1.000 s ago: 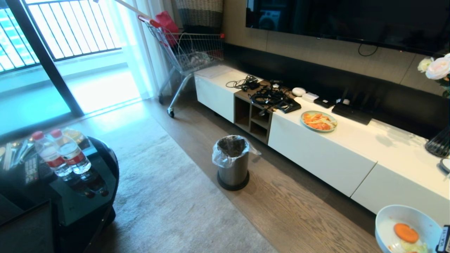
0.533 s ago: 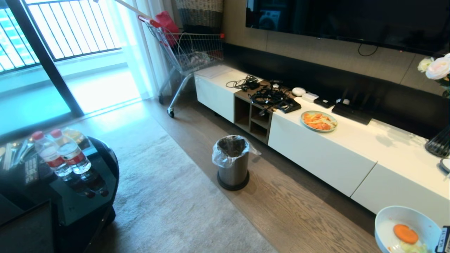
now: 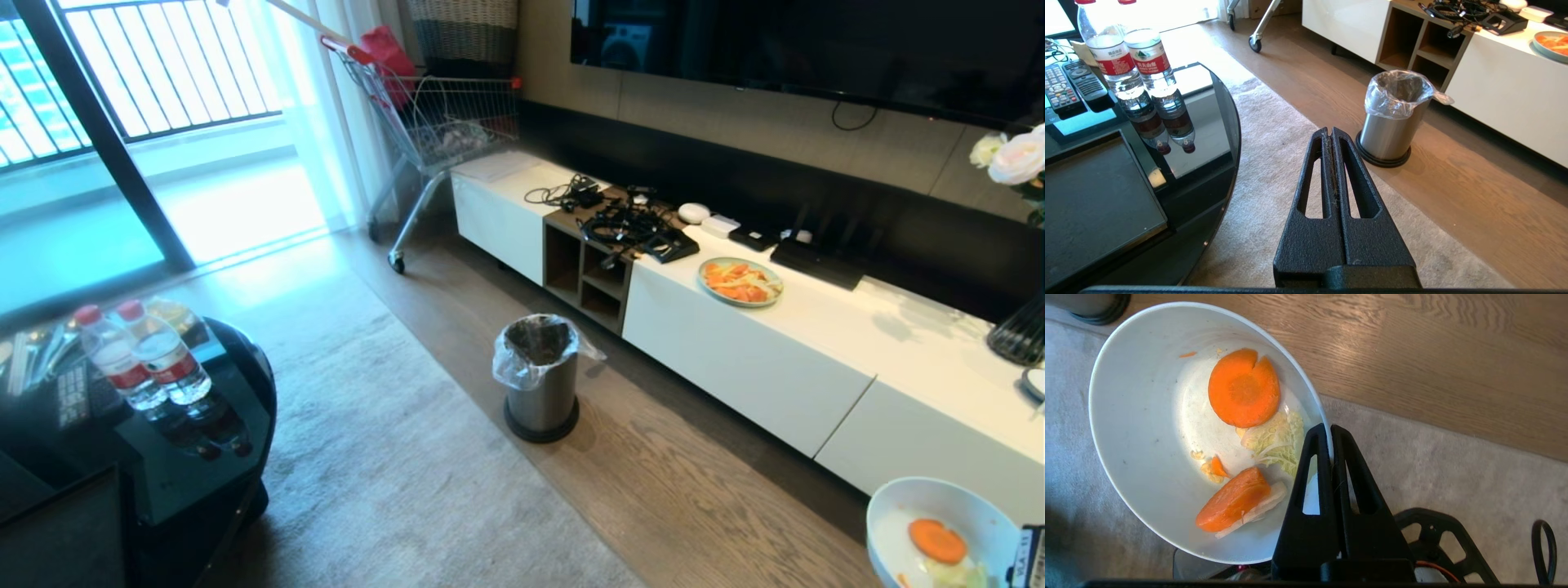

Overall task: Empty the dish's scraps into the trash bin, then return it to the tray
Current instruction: Move the bowl over the trash can

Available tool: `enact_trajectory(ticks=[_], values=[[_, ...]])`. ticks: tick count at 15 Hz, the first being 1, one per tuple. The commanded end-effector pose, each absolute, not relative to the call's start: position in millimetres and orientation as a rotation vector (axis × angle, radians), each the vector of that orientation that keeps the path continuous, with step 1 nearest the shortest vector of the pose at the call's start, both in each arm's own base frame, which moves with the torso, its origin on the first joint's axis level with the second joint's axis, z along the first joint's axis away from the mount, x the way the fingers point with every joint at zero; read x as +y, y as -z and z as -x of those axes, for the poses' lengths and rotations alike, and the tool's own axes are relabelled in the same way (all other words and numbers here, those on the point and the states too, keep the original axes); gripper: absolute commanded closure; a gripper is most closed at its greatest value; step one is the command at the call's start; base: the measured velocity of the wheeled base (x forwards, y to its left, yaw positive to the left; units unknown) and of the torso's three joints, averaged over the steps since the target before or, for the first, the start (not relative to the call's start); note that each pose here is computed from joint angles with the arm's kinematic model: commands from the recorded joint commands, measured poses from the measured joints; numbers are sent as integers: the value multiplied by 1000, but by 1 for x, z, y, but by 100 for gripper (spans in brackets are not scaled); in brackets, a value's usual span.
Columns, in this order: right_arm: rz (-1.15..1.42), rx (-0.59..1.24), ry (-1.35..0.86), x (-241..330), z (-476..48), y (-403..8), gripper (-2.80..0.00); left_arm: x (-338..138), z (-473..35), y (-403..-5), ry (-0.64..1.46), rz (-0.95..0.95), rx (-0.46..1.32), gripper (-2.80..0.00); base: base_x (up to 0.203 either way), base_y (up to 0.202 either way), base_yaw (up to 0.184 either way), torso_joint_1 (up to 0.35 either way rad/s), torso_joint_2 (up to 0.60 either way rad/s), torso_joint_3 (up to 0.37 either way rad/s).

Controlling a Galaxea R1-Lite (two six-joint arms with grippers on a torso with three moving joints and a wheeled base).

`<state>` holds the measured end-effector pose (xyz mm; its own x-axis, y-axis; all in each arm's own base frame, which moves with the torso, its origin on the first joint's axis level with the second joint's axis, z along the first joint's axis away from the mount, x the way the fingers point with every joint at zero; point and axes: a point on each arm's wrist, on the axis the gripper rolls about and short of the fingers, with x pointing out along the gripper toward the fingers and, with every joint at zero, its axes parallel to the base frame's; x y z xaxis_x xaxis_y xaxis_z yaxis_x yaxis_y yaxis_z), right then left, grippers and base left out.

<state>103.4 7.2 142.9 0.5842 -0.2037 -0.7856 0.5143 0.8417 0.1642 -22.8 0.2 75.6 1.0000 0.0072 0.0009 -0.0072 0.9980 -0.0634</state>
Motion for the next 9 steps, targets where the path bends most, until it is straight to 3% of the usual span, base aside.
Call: enact_trajectory(ticks=[1,9], values=[[-396,857,438,7,-101,-139,0,0,23,-76,-8,64,-2,0,0,0,0,0,0,0],[-396,812,417,6,-94,-144,0,0,23,-76,-8,63,-2,0,0,0,0,0,0,0]])
